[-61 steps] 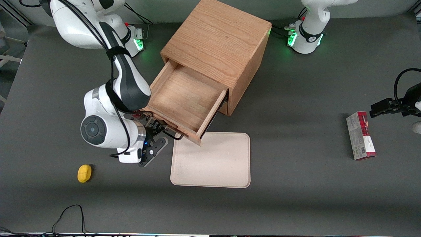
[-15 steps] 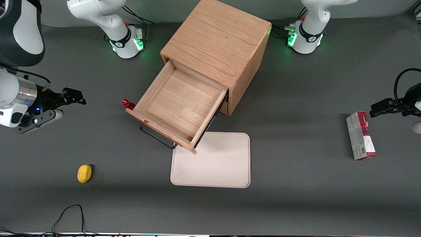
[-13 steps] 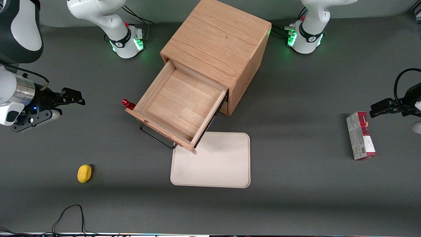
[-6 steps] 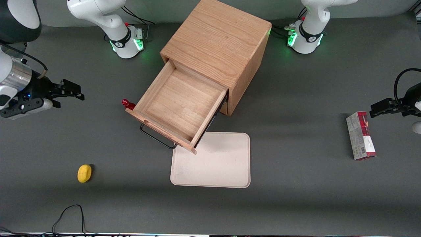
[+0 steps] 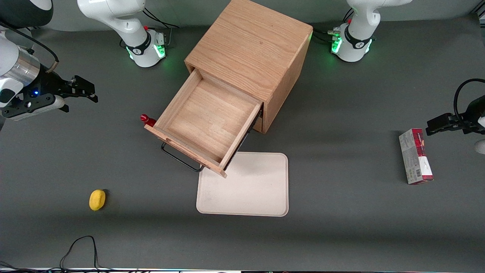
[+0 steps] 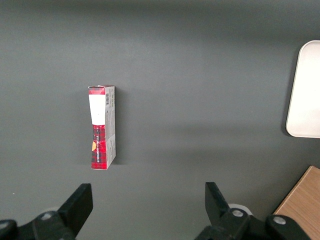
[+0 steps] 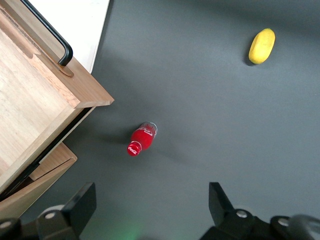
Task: Open upper drawer
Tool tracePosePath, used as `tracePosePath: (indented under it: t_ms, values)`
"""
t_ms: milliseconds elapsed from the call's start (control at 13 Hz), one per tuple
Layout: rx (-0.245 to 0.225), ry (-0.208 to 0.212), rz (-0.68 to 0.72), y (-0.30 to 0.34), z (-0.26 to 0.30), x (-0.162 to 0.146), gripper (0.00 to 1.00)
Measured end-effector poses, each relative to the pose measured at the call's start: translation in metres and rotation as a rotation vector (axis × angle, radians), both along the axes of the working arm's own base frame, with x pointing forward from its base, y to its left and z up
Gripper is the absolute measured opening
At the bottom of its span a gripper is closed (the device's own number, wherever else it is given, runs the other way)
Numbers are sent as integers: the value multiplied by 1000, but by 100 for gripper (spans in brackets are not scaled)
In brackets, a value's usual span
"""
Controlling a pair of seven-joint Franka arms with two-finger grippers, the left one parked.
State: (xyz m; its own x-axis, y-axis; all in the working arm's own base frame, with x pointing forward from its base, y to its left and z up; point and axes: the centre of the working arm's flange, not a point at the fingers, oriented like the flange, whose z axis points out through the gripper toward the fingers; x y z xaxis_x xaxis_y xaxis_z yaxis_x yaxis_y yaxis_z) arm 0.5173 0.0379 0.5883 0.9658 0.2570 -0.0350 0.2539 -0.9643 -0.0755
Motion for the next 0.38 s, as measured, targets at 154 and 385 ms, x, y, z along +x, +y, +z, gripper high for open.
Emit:
tracePosePath:
  t_ms: [154,385]
  values:
    - [-1,17,0,-1,-2,-1,100]
    - [2,23,1,-1,-4,0,100]
